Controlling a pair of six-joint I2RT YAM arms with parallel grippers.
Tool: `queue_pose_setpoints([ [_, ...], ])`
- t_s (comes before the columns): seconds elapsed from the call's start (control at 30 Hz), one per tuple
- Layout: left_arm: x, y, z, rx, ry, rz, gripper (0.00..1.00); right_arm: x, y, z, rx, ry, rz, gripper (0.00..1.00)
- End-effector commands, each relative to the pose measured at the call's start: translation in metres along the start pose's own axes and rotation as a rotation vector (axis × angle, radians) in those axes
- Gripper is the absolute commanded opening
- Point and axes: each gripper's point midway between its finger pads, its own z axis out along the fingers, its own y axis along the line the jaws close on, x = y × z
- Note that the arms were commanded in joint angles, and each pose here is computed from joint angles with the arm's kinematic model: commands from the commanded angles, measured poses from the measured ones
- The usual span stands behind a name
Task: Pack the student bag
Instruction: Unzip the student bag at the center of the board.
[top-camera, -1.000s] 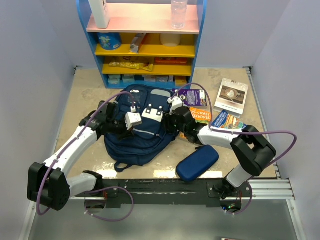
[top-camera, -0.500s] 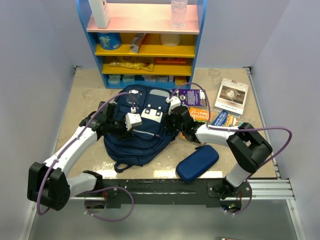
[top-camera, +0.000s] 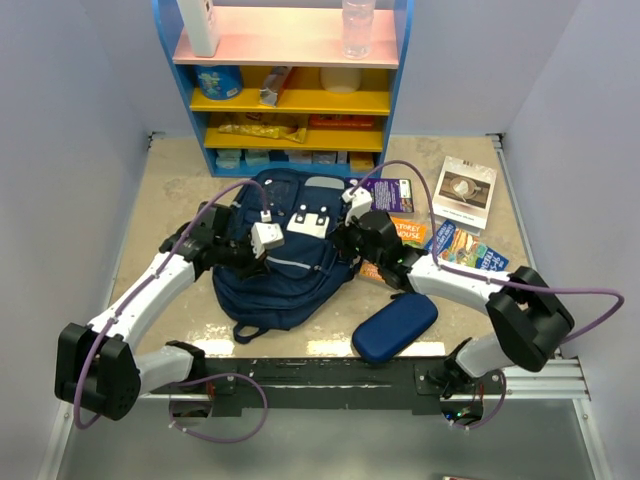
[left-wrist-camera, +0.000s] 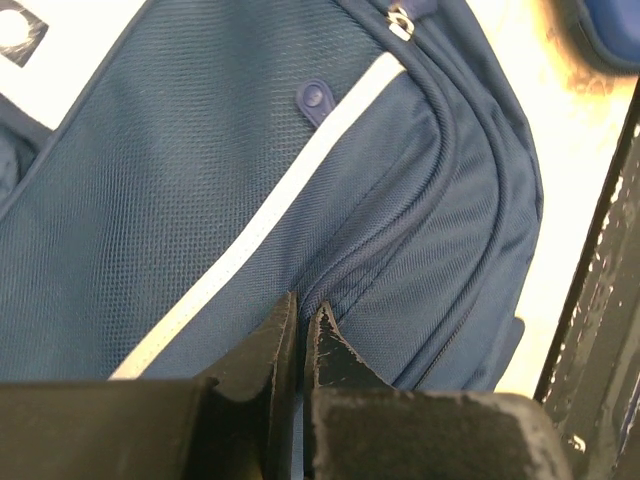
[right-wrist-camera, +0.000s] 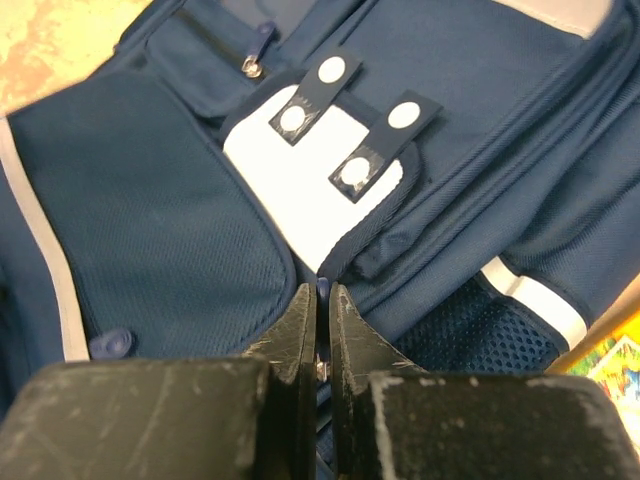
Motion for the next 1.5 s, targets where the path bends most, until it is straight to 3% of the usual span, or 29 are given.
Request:
queue_pose_setpoints([
  [0.0, -0.029, 0.032, -0.005, -0.125, -0.079, -0.015, 0.0, -0.008, 0.01, -0.014, -0.058, -0.054, 0.015, 0.0],
  [0.17, -0.044, 0.042, -0.01, -0.158, -0.133, -0.099, 0.0, 0.02, 0.012, -0.032, -0.087, -0.033, 0.096, 0.0],
  [0.77, -0.067, 0.089, -0.015, -0.31, -0.252, -0.335, 0.0, 0.002, 0.107, -0.074, -0.298, -0.161, 0.199, 0.0],
  [1.1, -0.091, 0.087, -0.014, -0.291, -0.291, -0.346, 0.0, -0.008, 0.233, -0.056, -0.491, -0.118, 0.036, 0.0],
  [1.47, -0.109, 0.078, -0.004, -0.304, -0.29, -0.322, 0.0, 0.0, 0.295, -0.045, -0.441, -0.156, -0.209, 0.0],
])
